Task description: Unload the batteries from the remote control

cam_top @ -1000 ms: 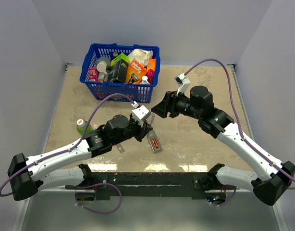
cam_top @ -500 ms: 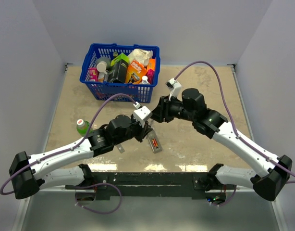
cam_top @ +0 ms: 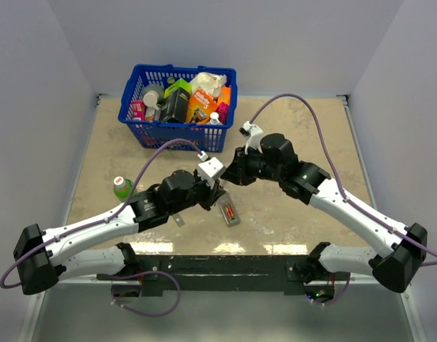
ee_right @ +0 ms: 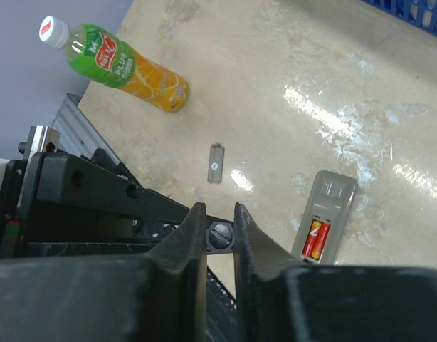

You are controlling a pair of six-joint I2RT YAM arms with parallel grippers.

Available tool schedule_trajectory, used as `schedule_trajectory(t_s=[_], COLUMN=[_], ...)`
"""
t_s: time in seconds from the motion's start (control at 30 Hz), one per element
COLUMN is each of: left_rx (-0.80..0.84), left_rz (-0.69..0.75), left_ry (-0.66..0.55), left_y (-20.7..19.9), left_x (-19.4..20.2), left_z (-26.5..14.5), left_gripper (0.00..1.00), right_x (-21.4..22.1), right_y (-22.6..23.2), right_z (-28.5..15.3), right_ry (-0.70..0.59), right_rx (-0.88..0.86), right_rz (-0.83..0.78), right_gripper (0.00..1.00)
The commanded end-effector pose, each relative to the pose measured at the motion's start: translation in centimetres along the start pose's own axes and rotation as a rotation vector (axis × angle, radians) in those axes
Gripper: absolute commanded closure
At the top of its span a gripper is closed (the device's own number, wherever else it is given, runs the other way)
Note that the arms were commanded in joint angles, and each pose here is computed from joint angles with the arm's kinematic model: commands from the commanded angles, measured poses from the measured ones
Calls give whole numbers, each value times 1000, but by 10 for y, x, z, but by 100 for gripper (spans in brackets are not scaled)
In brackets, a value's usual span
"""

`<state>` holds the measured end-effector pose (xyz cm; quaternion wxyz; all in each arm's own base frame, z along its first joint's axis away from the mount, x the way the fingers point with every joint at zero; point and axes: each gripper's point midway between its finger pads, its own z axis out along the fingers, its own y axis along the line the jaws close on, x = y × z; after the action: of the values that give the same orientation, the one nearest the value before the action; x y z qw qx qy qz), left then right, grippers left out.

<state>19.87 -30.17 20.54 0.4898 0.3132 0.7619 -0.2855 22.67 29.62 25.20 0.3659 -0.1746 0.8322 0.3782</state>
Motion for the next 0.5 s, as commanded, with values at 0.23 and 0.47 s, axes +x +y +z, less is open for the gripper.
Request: schedule_trajectory(t_s=[0.23,0.47], left_rx=[-37,-53], left_rz=[-13,-23], left_ry=[-70,-107], left_y=[4,9], left_x=[-22,-23], left_z=[-5,-15], left_gripper=[41,23], right_x=[-16,0], right_y=[-15,-32], right_z=[-18,-21], right_ry=[-142,-248], right_rx=[80,73], right_rz=[-75,-140], right_gripper=[100,100])
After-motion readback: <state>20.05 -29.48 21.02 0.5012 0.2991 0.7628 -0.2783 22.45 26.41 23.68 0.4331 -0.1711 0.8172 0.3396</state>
